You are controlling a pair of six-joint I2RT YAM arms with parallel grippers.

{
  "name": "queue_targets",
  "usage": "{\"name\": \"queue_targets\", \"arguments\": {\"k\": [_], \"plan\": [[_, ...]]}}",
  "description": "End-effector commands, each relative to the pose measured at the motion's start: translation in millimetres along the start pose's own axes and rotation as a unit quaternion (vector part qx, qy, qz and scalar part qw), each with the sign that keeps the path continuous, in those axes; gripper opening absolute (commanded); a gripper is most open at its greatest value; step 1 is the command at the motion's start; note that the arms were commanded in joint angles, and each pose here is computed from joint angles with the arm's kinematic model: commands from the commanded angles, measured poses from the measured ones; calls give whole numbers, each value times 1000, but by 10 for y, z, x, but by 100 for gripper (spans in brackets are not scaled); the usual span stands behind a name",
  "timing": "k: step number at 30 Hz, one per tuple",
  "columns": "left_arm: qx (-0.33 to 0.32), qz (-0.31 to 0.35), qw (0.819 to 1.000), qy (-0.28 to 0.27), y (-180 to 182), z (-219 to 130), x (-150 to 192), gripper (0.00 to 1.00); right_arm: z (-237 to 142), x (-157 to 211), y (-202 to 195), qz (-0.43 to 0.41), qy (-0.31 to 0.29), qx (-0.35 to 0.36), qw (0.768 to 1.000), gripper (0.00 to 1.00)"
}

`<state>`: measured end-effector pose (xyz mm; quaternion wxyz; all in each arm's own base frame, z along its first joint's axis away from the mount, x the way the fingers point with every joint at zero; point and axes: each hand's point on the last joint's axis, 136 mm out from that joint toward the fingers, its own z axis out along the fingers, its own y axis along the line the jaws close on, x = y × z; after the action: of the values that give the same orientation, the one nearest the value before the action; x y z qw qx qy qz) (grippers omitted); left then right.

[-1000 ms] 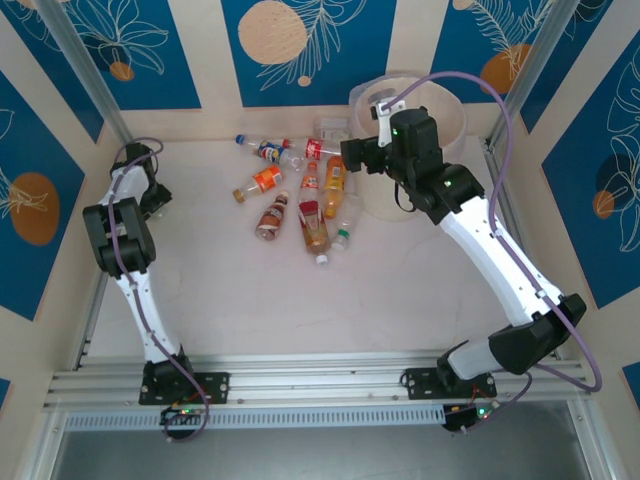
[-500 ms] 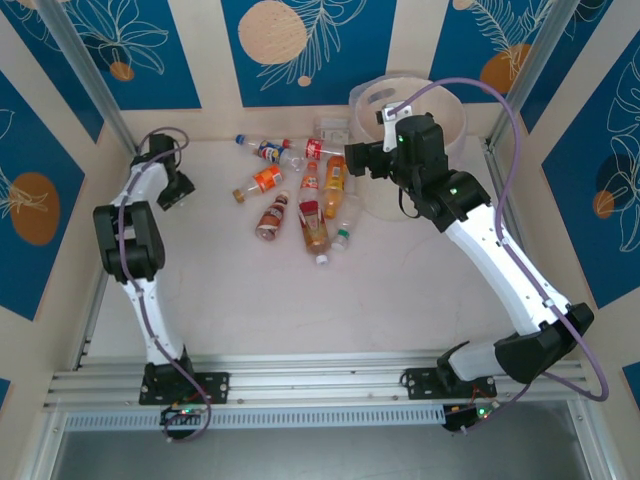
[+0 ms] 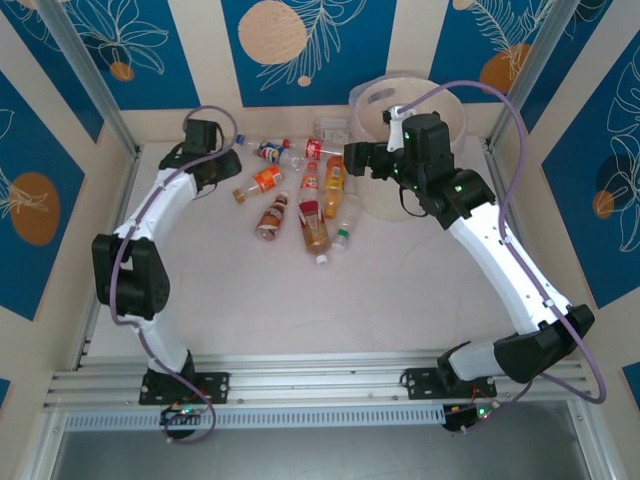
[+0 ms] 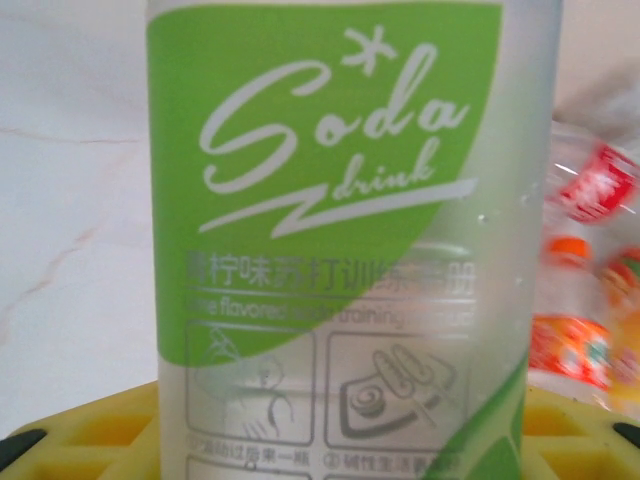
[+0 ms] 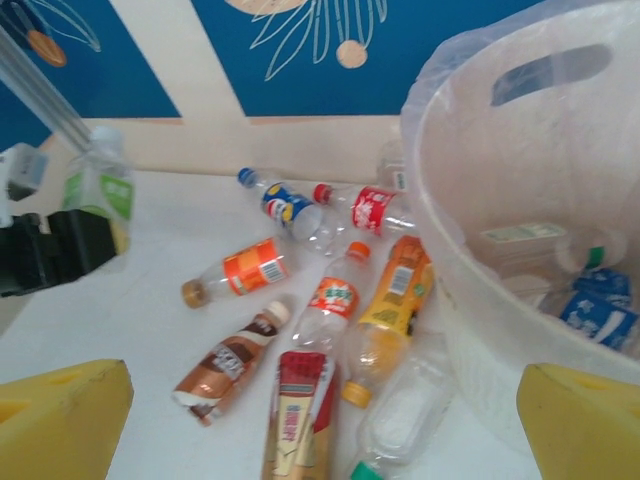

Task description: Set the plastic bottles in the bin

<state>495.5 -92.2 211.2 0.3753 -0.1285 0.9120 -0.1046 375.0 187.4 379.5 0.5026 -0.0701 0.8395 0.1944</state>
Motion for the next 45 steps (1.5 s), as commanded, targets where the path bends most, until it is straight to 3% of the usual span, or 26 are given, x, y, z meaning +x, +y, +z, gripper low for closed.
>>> {"name": "queue_targets", "arguments": {"k": [1,4,7,13,17,24,29,33,37,38,40,42,43,45], "plan": [[92,59,993,-34,-532,-315,-44,47,-57,-54,205,44,12,-73,996,99],[165,105,979,-51,-912,-532,38,47,-25,-77,287,61,26,-113,991,99],[245,158,954,-63,-1272,-780,176,47,22,-107,350,73,40,-145,986,99],[406,246,878,-56,-1890,-1291,539,49,131,-195,486,68,61,-192,977,100],[452,284,844,-53,-2081,-1480,725,49,233,-266,515,88,77,-218,969,94],[486,317,812,-67,-2237,-1668,879,49,373,-410,563,119,90,-250,957,86],[494,319,805,-73,-2320,-1742,901,49,476,-390,546,130,103,-251,954,76],[488,317,809,-77,-2354,-1725,885,49,505,-344,568,135,111,-259,950,62],[489,312,811,-78,-2395,-1713,859,49,491,-333,564,134,112,-258,950,42],[487,309,813,-80,-2398,-1709,842,52,480,-336,558,133,111,-257,951,35],[484,304,816,-84,-2400,-1718,808,66,456,-362,542,129,105,-252,953,23],[477,298,822,-89,-2383,-1735,768,92,428,-409,504,122,93,-241,958,15],[473,297,824,-91,-2371,-1750,752,100,416,-434,477,118,88,-234,961,13],[458,294,833,-102,-2316,-1784,703,100,389,-520,394,107,72,-212,969,12]]}}
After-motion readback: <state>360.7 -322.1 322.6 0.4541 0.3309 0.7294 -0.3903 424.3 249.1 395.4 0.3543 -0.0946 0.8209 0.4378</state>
